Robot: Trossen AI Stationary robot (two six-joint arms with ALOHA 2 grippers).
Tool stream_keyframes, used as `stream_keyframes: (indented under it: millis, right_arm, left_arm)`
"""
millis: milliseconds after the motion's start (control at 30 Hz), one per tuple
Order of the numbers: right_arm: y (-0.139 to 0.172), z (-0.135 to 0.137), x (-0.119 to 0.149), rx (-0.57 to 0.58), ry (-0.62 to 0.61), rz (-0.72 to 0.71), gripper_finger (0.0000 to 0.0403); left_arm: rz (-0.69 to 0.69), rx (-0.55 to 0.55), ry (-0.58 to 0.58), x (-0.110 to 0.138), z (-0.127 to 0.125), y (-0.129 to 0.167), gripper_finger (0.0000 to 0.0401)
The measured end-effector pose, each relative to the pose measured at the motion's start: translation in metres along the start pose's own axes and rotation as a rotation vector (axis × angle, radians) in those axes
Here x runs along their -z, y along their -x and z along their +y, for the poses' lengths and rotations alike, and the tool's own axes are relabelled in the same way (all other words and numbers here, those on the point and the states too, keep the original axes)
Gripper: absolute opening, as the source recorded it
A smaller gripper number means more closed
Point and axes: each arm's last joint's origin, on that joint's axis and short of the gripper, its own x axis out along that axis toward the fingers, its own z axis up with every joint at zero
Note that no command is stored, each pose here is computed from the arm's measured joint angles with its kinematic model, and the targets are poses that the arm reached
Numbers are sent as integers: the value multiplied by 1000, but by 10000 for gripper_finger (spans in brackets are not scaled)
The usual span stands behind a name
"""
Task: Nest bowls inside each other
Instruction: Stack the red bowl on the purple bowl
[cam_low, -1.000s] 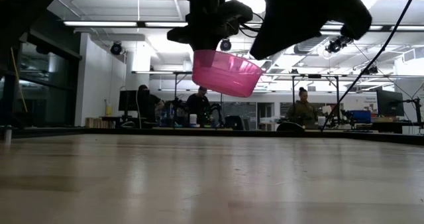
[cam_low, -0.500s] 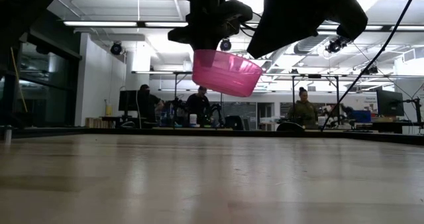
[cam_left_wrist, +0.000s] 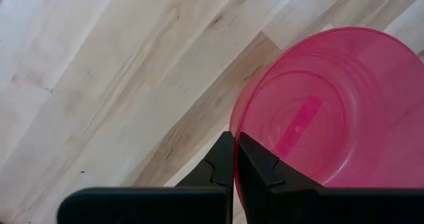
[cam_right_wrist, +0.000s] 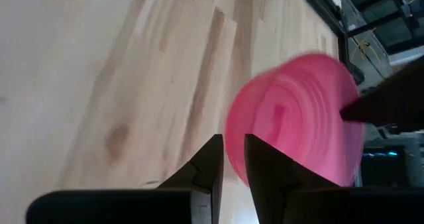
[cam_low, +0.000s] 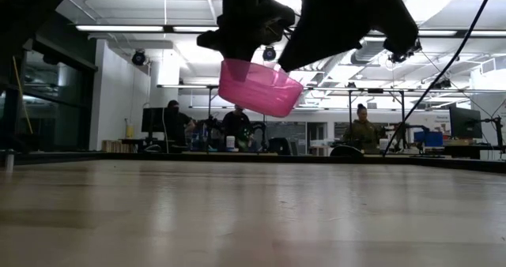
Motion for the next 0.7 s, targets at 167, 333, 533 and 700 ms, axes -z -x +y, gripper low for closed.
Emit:
stream_keyframes:
  millis: [167,333,533,700]
  right_arm:
    - [0,2,-4,17,-51,-32,55]
    - [2,5,-5,10,-86,-38,55]
    - [6,9,-6,23,-74,-42,55]
    - [7,11,-5,26,-81,-33,55]
  left_arm:
    - [-4,-11,-6,2,-1,0,1]
    - [-19,10,-10,0,-3,0,1]
    - [-34,38,-34,0,-7,1,1]
    - [-38,42,-42,1,-9,1,1]
